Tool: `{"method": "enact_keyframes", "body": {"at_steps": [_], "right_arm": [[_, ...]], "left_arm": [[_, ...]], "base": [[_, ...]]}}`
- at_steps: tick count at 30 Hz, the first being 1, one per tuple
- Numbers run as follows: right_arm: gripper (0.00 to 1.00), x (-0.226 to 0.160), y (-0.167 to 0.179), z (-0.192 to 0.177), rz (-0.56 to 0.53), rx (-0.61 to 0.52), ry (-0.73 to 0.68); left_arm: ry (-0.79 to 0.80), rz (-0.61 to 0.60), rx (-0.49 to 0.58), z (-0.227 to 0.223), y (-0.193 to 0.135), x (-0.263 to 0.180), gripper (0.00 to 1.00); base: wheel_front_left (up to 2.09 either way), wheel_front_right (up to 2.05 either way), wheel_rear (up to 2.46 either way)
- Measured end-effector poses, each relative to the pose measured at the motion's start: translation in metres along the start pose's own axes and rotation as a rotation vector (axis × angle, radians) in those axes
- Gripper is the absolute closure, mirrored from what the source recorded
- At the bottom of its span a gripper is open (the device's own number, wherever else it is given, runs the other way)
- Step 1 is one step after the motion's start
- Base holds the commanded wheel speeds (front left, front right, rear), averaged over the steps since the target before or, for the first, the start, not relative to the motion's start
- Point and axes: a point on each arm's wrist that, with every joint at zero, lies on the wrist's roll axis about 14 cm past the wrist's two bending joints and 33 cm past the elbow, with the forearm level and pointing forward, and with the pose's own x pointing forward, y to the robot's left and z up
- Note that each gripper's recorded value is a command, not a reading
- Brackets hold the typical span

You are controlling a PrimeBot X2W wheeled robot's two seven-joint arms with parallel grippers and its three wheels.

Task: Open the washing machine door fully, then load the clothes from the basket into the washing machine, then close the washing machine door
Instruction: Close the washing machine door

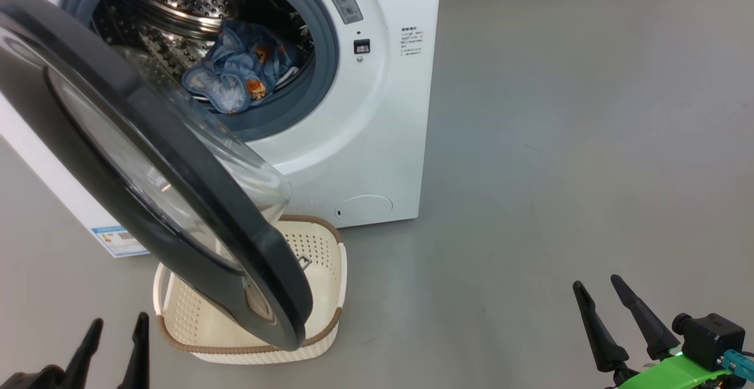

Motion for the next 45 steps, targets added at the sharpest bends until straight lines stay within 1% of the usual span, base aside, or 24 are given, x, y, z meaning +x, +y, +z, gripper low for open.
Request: {"method": "enact_keyframes", "body": {"at_steps": [4, 11, 22, 23, 24, 25, 26, 31, 35, 40, 45], "right_arm": [[0.0, 0.0, -0.001, 0.0, -0.006, 0.004, -0.001], [0.0, 0.001, 0.0, -0.004, -0.015, 0.021, 0.004], [0.0, 0.002, 0.0, -0.006, -0.018, 0.024, 0.01], [0.24, 0.003, 0.0, -0.006, -0.017, 0.026, 0.009], [0.59, 0.003, 0.001, -0.006, -0.015, 0.027, 0.009], [0.96, 0.004, 0.002, -0.007, -0.013, 0.029, 0.01], [1.0, 0.004, 0.004, -0.007, -0.01, 0.031, 0.01], [1.0, 0.008, 0.015, -0.008, 0.015, 0.049, 0.006], [1.0, 0.019, 0.037, 0.006, 0.069, 0.072, -0.044], [1.0, 0.041, 0.08, 0.047, 0.197, 0.098, -0.169], [1.0, 0.047, 0.134, 0.088, 0.366, 0.11, -0.287]], "left_arm": [[-0.02, 0.026, 0.018, 0.003, 0.002, 0.001, 0.0], [0.009, 0.03, 0.063, -0.008, 0.001, -0.002, 0.0], [0.015, 0.037, 0.064, -0.01, 0.002, -0.003, 0.0], [0.013, 0.038, 0.064, -0.01, 0.002, -0.003, 0.0], [0.011, 0.04, 0.062, -0.009, 0.002, -0.004, 0.0], [0.009, 0.044, 0.059, -0.009, 0.003, -0.004, 0.0], [0.007, 0.048, 0.056, -0.009, 0.003, -0.005, 0.0], [-0.013, 0.078, 0.049, -0.004, 0.008, -0.009, 0.0], [-0.034, 0.118, 0.037, 0.0, 0.016, -0.016, 0.0], [-0.051, 0.152, 0.03, 0.003, 0.021, -0.025, 0.0], [-0.072, 0.179, 0.037, 0.01, 0.028, -0.036, 0.0]], "base": [[0.0, 0.0, 0.0], [0.0, 0.0, 0.0], [0.0, 0.0, 0.0], [0.0, 0.0, 0.0], [0.0, 0.0, 0.0], [0.0, 0.0, 0.0], [0.0, 0.0, 0.0], [0.0, 0.0, 0.0], [0.0, 0.0, 0.0], [0.0, 0.0, 0.0], [0.0, 0.0, 0.0]]}}
